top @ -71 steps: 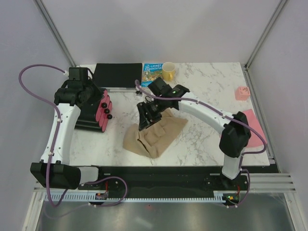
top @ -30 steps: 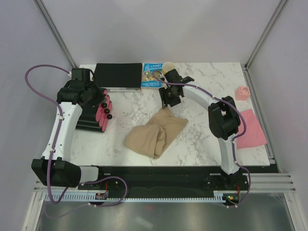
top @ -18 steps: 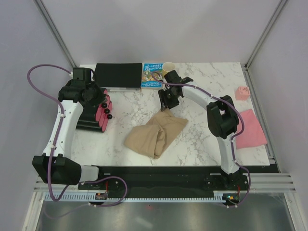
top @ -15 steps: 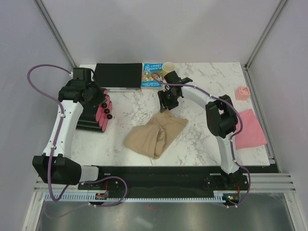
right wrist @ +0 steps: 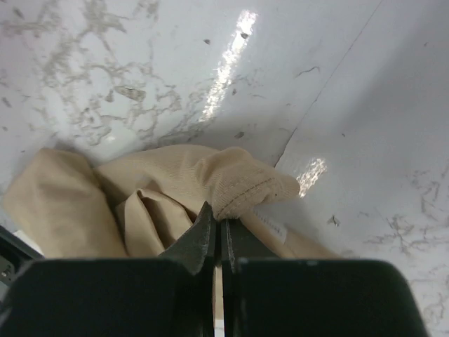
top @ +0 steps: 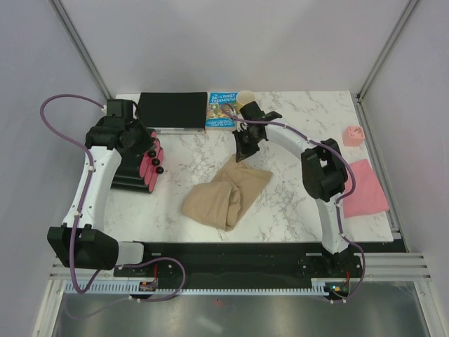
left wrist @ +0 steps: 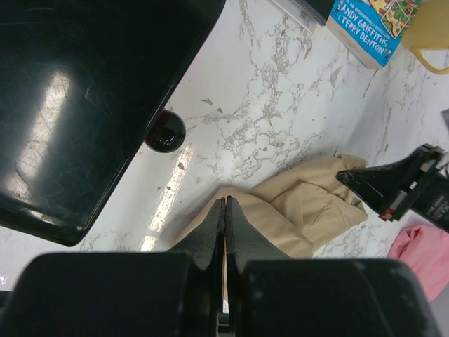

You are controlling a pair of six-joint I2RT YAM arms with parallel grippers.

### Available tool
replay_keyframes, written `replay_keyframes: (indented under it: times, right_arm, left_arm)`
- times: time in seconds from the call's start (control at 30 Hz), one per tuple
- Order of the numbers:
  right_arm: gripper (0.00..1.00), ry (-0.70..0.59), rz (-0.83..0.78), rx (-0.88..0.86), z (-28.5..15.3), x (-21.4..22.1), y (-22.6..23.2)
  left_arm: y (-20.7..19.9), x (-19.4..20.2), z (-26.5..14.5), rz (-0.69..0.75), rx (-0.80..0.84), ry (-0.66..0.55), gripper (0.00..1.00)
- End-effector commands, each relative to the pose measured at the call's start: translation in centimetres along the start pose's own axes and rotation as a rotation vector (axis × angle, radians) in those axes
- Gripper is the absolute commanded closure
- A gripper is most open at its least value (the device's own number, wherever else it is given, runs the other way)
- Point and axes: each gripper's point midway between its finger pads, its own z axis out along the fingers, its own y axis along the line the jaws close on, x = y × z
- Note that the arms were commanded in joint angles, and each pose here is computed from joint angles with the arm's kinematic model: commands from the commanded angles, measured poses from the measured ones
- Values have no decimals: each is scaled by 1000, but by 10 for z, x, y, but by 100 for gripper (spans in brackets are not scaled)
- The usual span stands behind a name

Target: Fold and stack the t-shirts

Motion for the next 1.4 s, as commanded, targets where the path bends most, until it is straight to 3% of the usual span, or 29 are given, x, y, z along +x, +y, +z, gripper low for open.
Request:
replay_keyframes:
  times: [0.0, 0.5, 0.97, 1.37]
  right_arm:
    - [100, -332, -68, -61, -109, -77, 49]
    - [100, -668, -138, -159, -302, -90, 118]
    - [100, -768, -154, -343, -372, -88, 167]
    - [100, -944, -179, -520, -450, -95, 212]
  left_arm:
    - [-3, -2, -2, 13, 24, -16, 98]
    - [-16, 1, -24, 13, 132, -49, 98]
    - [-28, 3, -41, 15, 214, -55, 98]
    - [-44, 9, -40, 58, 300, -10, 98]
